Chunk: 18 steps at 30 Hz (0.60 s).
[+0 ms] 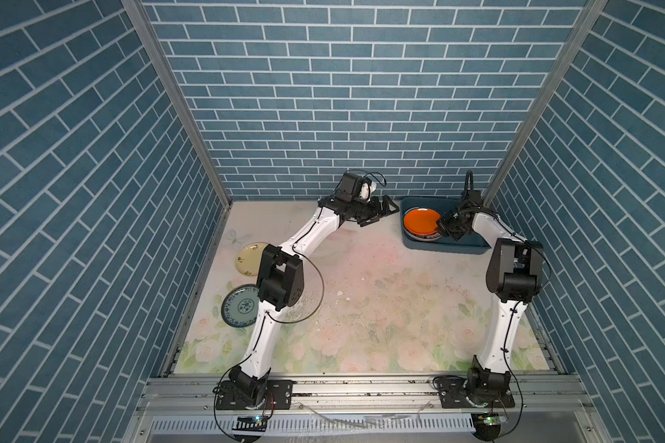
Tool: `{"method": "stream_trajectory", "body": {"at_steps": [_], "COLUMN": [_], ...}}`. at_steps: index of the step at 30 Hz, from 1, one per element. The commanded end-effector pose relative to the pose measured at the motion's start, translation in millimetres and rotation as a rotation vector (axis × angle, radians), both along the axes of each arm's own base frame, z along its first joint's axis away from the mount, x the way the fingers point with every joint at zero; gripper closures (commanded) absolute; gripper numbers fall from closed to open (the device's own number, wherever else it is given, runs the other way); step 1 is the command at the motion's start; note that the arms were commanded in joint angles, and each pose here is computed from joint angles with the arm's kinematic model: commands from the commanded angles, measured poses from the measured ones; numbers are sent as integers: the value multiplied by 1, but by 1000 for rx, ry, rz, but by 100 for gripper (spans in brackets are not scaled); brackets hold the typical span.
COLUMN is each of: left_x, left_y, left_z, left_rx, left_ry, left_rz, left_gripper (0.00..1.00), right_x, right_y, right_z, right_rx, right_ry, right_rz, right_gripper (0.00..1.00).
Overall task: Place the plates into the plastic bin on the countertop
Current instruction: Place the plate in the plastic bin.
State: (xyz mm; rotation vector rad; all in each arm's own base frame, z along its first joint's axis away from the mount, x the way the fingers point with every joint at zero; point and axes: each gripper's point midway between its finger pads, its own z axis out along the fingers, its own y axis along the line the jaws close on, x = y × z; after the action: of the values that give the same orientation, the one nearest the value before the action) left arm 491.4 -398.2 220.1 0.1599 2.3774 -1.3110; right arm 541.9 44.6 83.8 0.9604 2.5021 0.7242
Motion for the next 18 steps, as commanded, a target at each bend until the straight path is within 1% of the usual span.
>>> {"method": "stream_trajectory", "body": {"at_steps": [1,2,6,8,9,14,16,18], "left_x": [4,4,4,5,5,5,4,3], "left_y": [-1,-1,1,2,2,4,4,5], "left_z": [-4,-4,-4,-4,-4,-7,-7,-7], "left_rx": [8,10,20,22,23,21,17,16], "left_ry": [13,13,11,14,14,19,22,24], "left_rz": [15,17,29,37,40,53,56,58], "left_gripper": [0,0,0,0,0,0,0,0], "right_x": [10,10,11,9,7,2,2,2], "right_y": [-4,-6,-8,-8,-8,-10,-11,-11], "right_z": [7,-9,-16,-17,-17,-12,-11,-6], "right_rx": [-14,-18,-9,-11,-11,-34,-42,-51], "right_ry": [-52,-25,-8,-5,-5,-11,-7,-5], "right_rz": [27,26,27,29,30,36,37,42], "right_gripper": [100,100,100,95,92,66,59,54]}}
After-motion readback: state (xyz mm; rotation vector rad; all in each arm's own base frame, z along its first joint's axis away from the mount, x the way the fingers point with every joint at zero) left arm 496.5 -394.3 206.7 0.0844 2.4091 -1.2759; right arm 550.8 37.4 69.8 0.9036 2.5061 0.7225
